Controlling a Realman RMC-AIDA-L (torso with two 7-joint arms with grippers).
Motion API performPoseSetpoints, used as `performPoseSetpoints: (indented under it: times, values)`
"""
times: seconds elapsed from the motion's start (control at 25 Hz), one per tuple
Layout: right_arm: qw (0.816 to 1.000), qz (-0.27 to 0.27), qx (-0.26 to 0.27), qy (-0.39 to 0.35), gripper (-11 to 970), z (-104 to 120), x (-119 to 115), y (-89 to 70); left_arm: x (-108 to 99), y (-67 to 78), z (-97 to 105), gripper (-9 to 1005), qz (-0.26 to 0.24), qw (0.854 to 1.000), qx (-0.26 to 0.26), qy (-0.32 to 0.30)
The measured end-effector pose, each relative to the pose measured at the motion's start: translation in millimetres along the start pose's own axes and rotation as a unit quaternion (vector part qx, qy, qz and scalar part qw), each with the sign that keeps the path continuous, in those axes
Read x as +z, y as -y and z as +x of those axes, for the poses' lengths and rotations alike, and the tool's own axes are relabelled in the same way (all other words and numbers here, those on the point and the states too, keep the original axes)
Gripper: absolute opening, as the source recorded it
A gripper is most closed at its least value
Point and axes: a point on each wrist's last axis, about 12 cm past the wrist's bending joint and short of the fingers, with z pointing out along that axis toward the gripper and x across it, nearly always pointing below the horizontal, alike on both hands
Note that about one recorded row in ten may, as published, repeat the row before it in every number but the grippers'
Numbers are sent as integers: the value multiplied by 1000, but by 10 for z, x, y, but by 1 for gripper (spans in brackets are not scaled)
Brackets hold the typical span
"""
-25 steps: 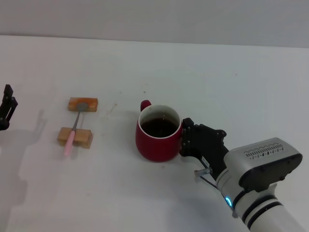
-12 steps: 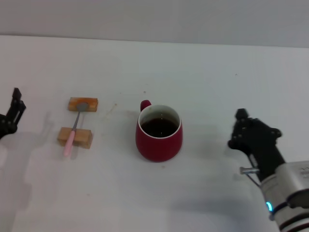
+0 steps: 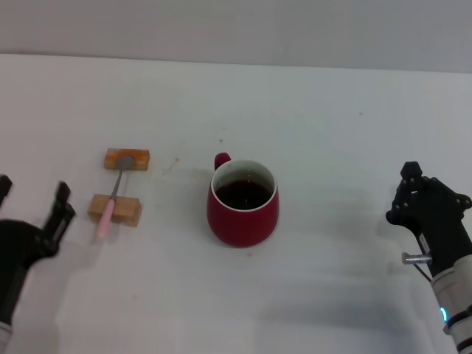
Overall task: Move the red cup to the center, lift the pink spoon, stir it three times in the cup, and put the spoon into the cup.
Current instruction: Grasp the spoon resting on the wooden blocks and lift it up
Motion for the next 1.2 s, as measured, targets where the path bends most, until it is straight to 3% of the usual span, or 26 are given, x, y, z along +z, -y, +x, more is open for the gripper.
performPoseSetpoints:
  times: [0.32,1.2]
  values:
    - [1000,-1,31,2,0,11,19,72,-180,221,93,812,70,997,-7,-33]
    - [1000,-4,27,5,0,7,20,82,57,232,260,807,88,990,-2,-107]
